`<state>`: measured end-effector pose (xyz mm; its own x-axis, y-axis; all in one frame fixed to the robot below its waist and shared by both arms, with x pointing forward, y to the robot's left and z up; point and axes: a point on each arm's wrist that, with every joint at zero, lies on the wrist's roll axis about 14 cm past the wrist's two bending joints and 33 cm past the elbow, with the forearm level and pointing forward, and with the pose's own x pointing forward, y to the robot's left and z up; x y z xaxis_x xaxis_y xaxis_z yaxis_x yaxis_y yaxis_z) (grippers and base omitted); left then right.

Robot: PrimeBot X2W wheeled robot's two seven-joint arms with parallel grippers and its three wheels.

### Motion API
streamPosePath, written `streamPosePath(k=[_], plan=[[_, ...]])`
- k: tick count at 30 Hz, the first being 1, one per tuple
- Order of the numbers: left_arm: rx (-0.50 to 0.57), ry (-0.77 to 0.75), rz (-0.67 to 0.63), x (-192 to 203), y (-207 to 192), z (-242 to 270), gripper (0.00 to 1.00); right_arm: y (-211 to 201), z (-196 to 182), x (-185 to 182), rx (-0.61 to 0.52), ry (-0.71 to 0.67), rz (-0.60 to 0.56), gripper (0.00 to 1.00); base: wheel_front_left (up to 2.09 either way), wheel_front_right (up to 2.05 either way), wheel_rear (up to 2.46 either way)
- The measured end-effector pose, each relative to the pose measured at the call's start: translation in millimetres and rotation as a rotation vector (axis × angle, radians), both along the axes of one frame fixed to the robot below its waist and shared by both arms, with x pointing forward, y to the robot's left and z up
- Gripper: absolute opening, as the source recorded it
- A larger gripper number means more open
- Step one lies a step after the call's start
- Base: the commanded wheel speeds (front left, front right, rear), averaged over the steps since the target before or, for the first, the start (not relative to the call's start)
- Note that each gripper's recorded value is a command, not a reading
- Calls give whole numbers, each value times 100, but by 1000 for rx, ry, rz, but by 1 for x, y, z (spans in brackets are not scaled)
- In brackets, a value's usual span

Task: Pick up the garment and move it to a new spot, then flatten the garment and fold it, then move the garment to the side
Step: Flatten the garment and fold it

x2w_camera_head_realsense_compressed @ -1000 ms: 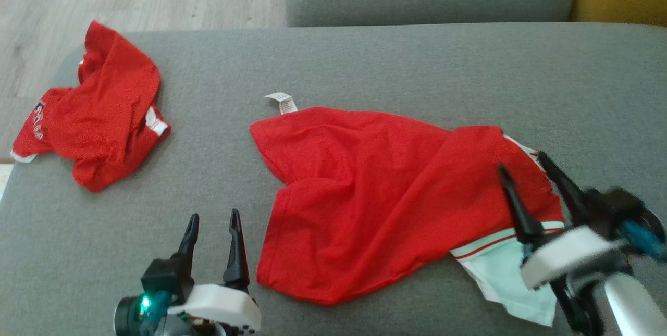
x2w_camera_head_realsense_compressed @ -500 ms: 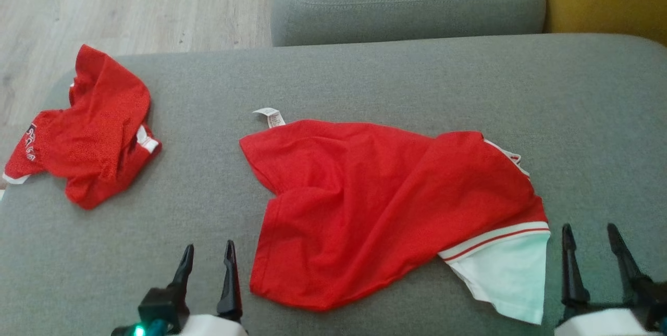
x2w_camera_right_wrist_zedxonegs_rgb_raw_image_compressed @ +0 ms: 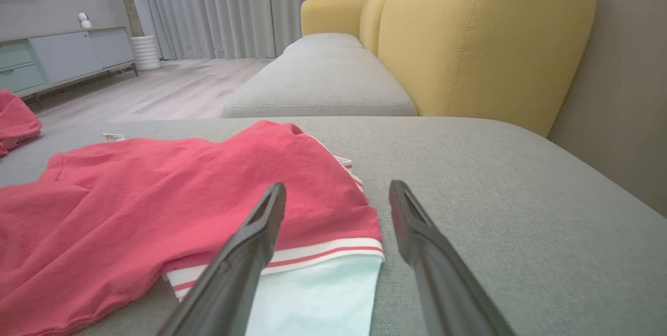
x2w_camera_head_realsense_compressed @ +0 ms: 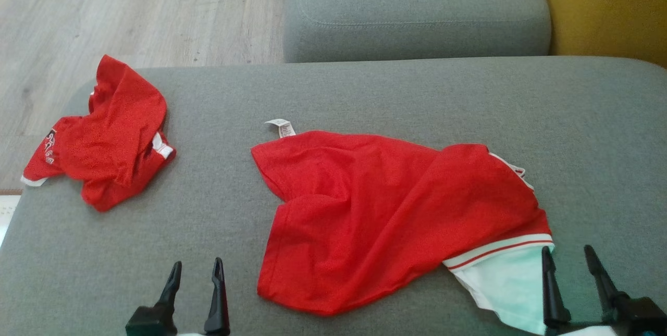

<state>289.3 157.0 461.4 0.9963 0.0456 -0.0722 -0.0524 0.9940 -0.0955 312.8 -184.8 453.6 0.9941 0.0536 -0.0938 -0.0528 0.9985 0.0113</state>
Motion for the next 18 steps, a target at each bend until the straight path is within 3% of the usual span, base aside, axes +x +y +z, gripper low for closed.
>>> streamPosePath(k=[18], plan=[[20,-9,-5,-1,3,2,100,15,-6,-1,6,20,44,100,0,0,0]])
